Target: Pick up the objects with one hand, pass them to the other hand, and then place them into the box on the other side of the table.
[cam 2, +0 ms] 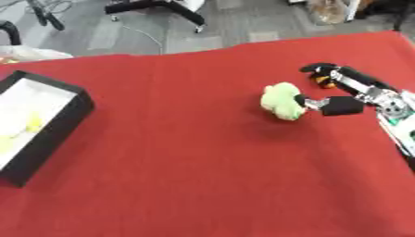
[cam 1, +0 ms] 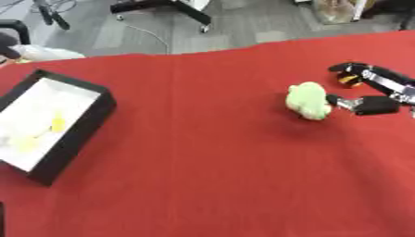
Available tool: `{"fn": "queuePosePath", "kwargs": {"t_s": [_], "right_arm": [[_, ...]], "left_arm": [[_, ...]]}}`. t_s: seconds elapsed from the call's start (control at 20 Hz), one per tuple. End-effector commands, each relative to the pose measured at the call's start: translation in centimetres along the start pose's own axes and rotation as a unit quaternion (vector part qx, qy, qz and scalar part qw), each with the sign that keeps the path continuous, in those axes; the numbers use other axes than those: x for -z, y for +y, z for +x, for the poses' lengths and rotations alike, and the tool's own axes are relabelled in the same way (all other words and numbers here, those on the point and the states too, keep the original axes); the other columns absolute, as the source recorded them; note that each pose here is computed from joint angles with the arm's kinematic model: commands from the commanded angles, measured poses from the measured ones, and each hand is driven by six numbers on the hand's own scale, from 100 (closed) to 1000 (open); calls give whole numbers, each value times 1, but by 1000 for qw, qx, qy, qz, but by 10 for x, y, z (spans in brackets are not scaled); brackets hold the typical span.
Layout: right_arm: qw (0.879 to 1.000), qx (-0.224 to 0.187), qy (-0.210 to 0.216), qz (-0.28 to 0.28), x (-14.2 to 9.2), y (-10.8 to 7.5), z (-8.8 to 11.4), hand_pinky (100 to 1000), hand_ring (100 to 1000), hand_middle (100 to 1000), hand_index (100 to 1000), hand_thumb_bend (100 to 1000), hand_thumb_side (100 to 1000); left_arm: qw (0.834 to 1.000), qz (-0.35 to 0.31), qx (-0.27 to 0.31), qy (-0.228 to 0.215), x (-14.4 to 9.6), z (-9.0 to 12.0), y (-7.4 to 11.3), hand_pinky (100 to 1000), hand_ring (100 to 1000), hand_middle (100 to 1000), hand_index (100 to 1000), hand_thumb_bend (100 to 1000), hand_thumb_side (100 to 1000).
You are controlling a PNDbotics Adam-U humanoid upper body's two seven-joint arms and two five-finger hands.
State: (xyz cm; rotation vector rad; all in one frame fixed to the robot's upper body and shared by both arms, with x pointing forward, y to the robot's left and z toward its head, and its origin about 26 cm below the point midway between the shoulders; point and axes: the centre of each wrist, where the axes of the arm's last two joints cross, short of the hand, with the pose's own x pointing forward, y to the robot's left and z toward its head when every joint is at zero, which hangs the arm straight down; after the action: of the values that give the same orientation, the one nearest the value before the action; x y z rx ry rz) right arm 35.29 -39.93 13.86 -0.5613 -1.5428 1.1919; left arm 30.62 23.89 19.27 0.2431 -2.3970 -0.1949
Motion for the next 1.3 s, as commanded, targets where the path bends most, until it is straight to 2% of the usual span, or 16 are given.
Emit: {"fn": "queuePosePath", "kwargs": {"t_s": [0.05,0.65,0.9,1.2,1.3], "right_arm": [[1000,-16,6,-2,-1,-14,-1,832,910,942,947,273,603],[999,-12,21,21,2,-3,-10,832,903,930,944,270,600],[999,-12,17,48,6,7,-10,829,891,909,920,261,547],[997,-26,13,71,9,15,-11,816,845,817,808,154,300],[997,-31,14,69,9,16,-11,816,843,812,802,150,292]], "left_arm": [[1000,-4,-6,-23,7,9,-1,463,504,606,808,613,670],[999,-12,-11,-31,10,11,-5,461,503,605,808,613,670],[999,-14,-10,-30,10,11,-5,459,502,605,809,613,671],[999,-16,-10,-29,9,11,-6,455,502,605,809,611,672],[999,-16,-9,-29,9,10,-6,455,502,605,809,610,671]]}}
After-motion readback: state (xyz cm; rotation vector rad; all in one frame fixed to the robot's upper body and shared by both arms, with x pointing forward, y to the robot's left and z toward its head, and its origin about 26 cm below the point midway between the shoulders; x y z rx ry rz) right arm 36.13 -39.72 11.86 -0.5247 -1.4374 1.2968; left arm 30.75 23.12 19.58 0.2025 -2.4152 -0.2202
